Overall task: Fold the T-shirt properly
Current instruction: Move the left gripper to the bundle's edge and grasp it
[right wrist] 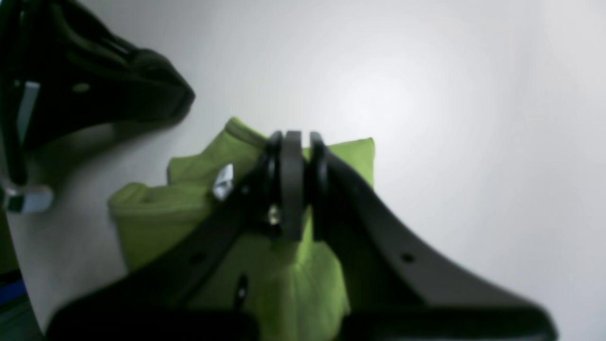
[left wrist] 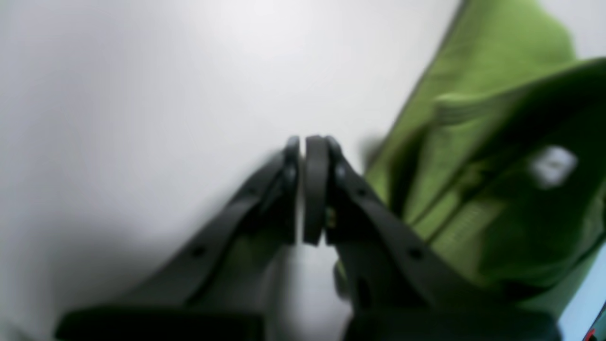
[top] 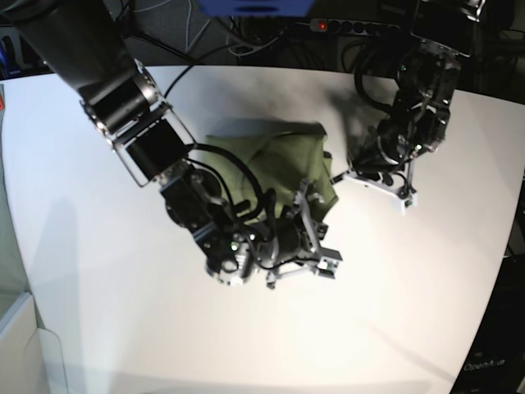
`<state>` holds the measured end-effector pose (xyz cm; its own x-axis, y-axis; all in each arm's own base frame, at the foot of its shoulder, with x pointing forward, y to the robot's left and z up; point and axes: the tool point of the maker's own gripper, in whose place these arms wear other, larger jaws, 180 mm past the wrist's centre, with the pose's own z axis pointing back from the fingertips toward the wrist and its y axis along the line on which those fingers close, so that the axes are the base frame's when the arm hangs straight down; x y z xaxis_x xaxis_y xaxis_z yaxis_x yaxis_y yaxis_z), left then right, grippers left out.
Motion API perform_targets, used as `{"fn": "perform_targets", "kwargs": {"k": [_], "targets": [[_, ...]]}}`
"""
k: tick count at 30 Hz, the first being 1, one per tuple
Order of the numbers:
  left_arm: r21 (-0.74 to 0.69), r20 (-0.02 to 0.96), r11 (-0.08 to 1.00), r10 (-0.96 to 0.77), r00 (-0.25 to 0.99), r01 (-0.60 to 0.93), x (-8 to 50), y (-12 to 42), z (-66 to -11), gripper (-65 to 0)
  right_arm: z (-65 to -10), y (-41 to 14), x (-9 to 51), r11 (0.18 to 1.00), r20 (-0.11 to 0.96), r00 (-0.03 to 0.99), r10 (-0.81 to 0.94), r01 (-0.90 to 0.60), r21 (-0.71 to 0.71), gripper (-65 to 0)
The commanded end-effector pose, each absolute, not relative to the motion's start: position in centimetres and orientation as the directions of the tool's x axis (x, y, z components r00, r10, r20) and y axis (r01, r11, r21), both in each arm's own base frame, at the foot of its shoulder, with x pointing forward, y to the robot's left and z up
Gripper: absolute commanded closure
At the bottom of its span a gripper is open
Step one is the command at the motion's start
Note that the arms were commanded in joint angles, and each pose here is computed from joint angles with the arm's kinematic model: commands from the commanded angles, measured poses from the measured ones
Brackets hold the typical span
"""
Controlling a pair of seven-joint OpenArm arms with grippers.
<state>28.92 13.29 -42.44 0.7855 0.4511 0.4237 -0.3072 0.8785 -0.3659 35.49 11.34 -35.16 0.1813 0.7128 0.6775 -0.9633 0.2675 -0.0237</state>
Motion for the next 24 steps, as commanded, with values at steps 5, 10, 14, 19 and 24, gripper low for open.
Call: {"fn": "perform_targets", "kwargs": {"k": [5, 10, 14, 19, 24], "targets": [[-0.369, 0.465, 0.881, 0.45, 0.762, -0.296, 30.2, 13.8, -41.7, -2.2, -32.9, 12.2, 36.6, 0.263, 0.719, 0.145, 0.68, -0.963, -0.055, -0.6], [-0.381, 0.458, 0.882, 0.44, 0.773, -0.276, 30.1, 12.3, -42.1, -2.2, -32.9, 12.2, 36.7, 0.263, 0.719, 0.144, 0.68, -0.963, -0.056, -0.6], [-0.37, 0.443, 0.896, 0.402, 0.801, -0.245, 29.5, 10.7, -43.1, -2.2, -32.9, 12.2, 36.7, 0.263, 0.719, 0.144, 0.68, -0.963, -0.055, -0.6], [-0.364, 0.458, 0.902, 0.39, 0.799, -0.232, 29.4, 10.4, -43.4, -2.2, -32.9, 12.2, 36.7, 0.263, 0.72, 0.144, 0.679, -0.963, -0.055, -0.4], [-0.363, 0.454, 0.902, 0.39, 0.802, -0.233, 29.4, 10.3, -43.5, -2.2, -32.5, 12.2, 37.0, 0.263, 0.722, 0.137, 0.678, -0.963, -0.064, -0.4]]}}
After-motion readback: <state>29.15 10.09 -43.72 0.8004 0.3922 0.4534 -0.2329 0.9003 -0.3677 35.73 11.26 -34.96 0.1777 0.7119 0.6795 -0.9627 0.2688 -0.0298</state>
